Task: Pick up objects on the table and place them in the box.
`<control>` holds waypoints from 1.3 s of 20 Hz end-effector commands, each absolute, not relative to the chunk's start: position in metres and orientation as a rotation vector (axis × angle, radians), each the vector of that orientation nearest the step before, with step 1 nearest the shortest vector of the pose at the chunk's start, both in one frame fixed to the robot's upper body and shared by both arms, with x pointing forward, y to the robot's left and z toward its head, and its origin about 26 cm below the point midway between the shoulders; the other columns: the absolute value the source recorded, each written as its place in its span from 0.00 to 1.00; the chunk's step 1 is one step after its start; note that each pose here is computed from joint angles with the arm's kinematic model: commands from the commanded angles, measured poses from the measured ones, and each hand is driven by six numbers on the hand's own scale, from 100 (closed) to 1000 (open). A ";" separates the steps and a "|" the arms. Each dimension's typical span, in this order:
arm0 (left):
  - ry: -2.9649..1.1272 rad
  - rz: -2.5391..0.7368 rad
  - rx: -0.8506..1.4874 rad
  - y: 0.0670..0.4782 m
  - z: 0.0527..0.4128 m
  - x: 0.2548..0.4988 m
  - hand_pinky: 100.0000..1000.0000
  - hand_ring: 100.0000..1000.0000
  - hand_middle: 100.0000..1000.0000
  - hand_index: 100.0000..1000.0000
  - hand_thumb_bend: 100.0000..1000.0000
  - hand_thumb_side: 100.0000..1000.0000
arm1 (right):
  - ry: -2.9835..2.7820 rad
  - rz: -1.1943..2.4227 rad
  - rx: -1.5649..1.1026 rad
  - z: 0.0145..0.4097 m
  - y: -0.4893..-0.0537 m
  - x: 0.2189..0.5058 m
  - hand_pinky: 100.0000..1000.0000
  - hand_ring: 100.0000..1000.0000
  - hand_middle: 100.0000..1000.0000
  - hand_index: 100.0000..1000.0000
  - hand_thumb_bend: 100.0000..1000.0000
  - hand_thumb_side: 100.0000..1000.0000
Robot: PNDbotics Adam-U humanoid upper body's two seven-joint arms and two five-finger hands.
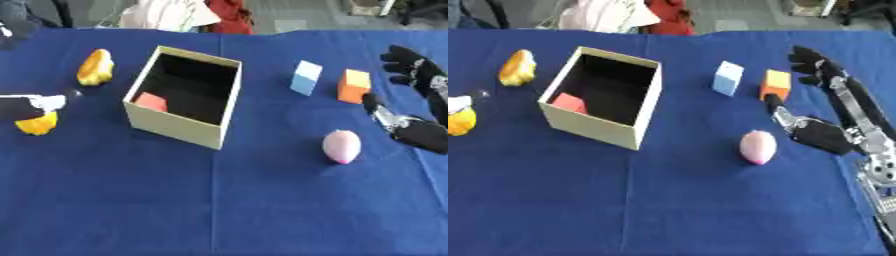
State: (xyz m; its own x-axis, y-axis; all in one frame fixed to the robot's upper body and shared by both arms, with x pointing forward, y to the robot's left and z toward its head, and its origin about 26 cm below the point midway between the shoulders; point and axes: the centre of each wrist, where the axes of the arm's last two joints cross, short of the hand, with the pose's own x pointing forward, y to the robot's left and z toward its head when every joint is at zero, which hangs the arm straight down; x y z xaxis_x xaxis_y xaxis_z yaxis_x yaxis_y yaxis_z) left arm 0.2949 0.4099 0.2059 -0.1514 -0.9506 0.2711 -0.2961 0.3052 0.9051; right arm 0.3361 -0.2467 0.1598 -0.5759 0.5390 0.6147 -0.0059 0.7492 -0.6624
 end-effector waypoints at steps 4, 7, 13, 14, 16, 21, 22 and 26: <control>-1.377 -1.041 1.257 0.442 0.228 0.293 0.77 0.77 0.77 0.85 0.59 0.12 | -2.071 0.799 -0.438 0.167 -0.255 0.337 0.84 0.88 0.87 0.98 0.19 0.40; -1.282 -1.063 1.262 0.451 0.228 0.295 0.76 0.75 0.76 0.84 0.59 0.11 | -2.070 0.799 -0.435 0.167 -0.255 0.337 0.84 0.88 0.87 0.98 0.19 0.40; -1.160 -1.099 1.212 0.463 0.224 0.298 0.76 0.72 0.74 0.84 0.56 0.07 | -2.068 0.799 -0.434 0.166 -0.256 0.337 0.84 0.88 0.87 0.98 0.19 0.40; -1.144 -1.104 1.207 0.465 0.224 0.298 0.76 0.72 0.73 0.83 0.54 0.06 | -2.066 0.797 -0.435 0.166 -0.256 0.337 0.84 0.88 0.87 0.98 0.19 0.40; -1.120 -1.114 1.181 0.467 0.221 0.299 0.75 0.71 0.73 0.83 0.54 0.05 | -2.065 0.796 -0.434 0.165 -0.256 0.337 0.84 0.88 0.87 0.98 0.19 0.40; -1.086 -1.119 1.128 0.472 0.216 0.301 0.75 0.71 0.71 0.83 0.58 0.08 | -2.066 0.797 -0.430 0.165 -0.256 0.337 0.84 0.88 0.87 0.98 0.18 0.40; -1.080 -1.117 1.122 0.473 0.214 0.302 0.75 0.71 0.70 0.83 0.58 0.08 | -2.065 0.798 -0.429 0.165 -0.256 0.337 0.84 0.88 0.87 0.98 0.18 0.40; -1.061 -1.110 1.112 0.474 0.207 0.306 0.74 0.70 0.66 0.82 0.57 0.07 | -2.064 0.799 -0.423 0.164 -0.255 0.337 0.84 0.88 0.87 0.98 0.18 0.41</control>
State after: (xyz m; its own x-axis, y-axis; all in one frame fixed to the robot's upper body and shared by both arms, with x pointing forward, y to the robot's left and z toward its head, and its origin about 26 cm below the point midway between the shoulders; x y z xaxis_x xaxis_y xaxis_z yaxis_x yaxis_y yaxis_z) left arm 0.3056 0.4704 0.1937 0.1291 -0.9854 0.1108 0.1362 0.1283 0.9823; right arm 0.3364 -0.2500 0.1560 -0.5616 0.5453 0.6223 -0.0100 0.7476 -0.6641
